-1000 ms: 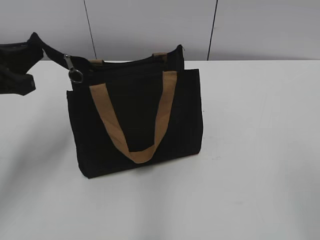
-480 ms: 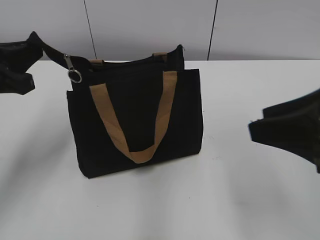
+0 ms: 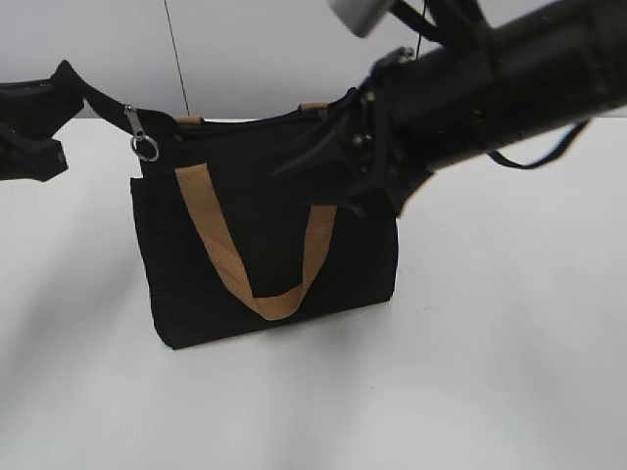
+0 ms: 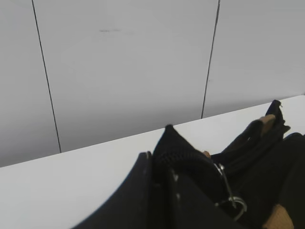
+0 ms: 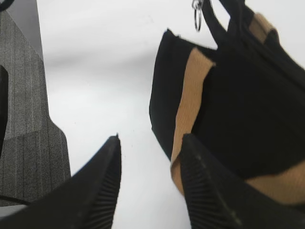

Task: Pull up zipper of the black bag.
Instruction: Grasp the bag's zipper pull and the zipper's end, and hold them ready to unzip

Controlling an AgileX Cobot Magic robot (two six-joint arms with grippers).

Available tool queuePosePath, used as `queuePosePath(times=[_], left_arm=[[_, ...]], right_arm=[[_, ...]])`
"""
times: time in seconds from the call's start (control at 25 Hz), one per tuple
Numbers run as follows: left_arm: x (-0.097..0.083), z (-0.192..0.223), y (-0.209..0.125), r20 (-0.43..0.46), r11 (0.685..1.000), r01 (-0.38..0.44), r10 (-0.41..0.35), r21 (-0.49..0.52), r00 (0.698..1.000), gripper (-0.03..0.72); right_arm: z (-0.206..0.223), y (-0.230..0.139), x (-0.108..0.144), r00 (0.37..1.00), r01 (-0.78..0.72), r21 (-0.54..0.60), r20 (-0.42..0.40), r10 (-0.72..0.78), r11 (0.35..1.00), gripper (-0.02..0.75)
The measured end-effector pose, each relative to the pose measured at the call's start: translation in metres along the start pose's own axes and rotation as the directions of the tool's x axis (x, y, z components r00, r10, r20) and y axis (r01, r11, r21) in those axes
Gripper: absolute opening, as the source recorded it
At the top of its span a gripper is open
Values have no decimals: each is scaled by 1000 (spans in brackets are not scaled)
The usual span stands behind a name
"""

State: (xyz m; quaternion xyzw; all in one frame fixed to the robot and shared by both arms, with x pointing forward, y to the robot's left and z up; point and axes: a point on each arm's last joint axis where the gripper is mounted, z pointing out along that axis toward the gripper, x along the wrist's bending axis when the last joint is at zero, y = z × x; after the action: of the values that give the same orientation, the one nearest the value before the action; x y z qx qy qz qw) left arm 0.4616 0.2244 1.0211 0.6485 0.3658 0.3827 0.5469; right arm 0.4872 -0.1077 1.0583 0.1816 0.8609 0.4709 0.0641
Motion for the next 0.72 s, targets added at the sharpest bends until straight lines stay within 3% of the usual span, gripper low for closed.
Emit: queuePosePath(times=[0.32,0.72], left_arm=[[-1,0,4,7,999,24,-24,-39,1000,25],[-1,0,8,21,994,66,-65,-83,998,25]], right_arm=[[64,39,-21,996,71,-24,-53,-72,997,328],[108,38,-37,998,-15,-40,-69,12,999,314]])
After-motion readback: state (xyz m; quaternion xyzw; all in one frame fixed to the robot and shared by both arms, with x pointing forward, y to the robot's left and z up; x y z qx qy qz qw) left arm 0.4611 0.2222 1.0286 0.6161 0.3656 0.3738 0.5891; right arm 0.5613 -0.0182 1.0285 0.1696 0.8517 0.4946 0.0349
